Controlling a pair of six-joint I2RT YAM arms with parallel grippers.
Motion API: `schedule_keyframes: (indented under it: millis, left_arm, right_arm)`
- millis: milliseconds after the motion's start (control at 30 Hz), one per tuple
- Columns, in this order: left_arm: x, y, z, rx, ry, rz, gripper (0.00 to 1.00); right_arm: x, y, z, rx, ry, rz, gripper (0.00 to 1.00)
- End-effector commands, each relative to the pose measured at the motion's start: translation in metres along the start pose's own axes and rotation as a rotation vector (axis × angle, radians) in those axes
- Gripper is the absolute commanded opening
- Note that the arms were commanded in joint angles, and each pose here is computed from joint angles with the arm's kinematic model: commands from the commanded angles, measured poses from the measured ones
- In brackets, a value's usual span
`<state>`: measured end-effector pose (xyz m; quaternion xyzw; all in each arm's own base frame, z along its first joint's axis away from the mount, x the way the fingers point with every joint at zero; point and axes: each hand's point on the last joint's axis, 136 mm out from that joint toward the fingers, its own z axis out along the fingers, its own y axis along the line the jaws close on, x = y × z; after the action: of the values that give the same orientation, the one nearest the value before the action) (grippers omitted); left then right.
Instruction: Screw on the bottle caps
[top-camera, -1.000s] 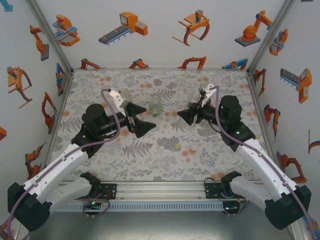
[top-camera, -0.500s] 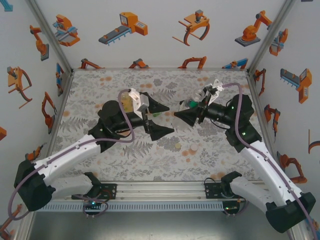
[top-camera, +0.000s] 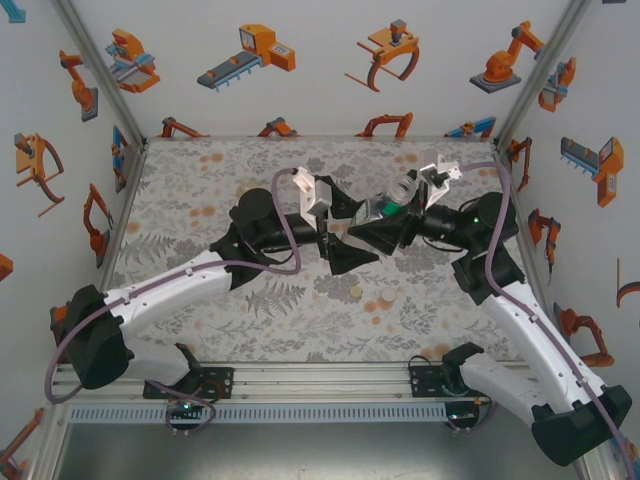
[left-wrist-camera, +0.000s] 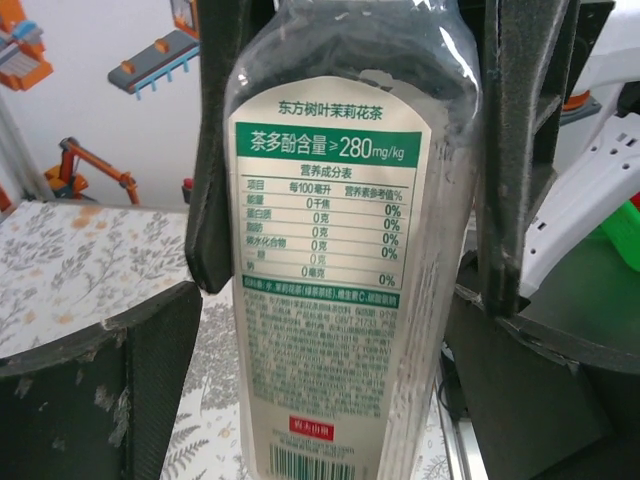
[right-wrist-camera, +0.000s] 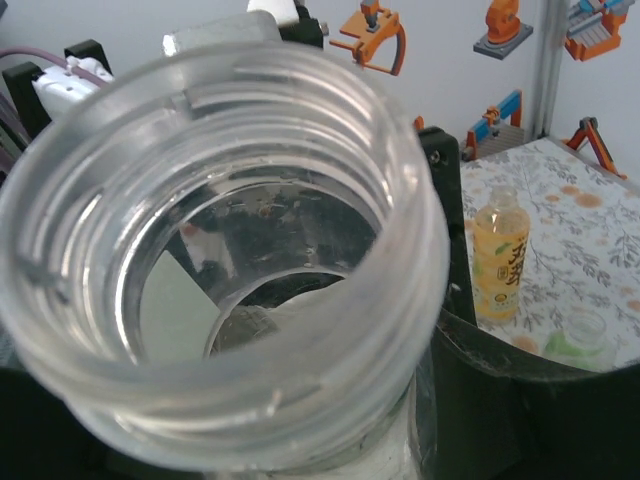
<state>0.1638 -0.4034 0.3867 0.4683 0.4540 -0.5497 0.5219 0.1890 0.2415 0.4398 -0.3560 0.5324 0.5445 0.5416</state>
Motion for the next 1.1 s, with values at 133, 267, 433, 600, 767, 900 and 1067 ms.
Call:
schedule_keyframes:
  millis: [133, 267, 433, 600, 767, 900, 1067]
  left_arm:
    - [-0.024, -0.023, 0.012, 0.144, -0.059, 0.034, 0.88]
    - [-0.021, -0.027, 0.016, 0.168, -0.053, 0.028, 0.83]
    - [-0.020, -0.027, 0.018, 0.174, -0.058, 0.024, 0.76]
    - [-0.018, -0.025, 0.019, 0.161, -0.057, 0.019, 0.68]
    - [-0.018, -0.024, 0.020, 0.156, -0.060, 0.020, 0.63]
    - [-0.017, -0.022, 0.020, 0.146, -0.060, 0.018, 0.58]
    - [-0.018, -0.023, 0.019, 0.148, -0.064, 0.021, 0.53]
  right_arm:
    - [-0.025, 0.027, -0.003, -0.083, -0.049, -0.047, 0.40]
    - [-0.026, 0.031, -0.004, -0.095, -0.058, -0.050, 0.39]
    - [-0.026, 0.032, -0.005, -0.100, -0.059, -0.049, 0.39]
    - [-0.025, 0.032, -0.005, -0.097, -0.060, -0.051, 0.39]
    - [-0.026, 0.032, -0.006, -0.091, -0.065, -0.053, 0.39]
    - [-0.026, 0.032, -0.007, -0.085, -0.069, -0.055, 0.39]
    - [-0.026, 0.032, -0.008, -0.080, -0.072, -0.054, 0.39]
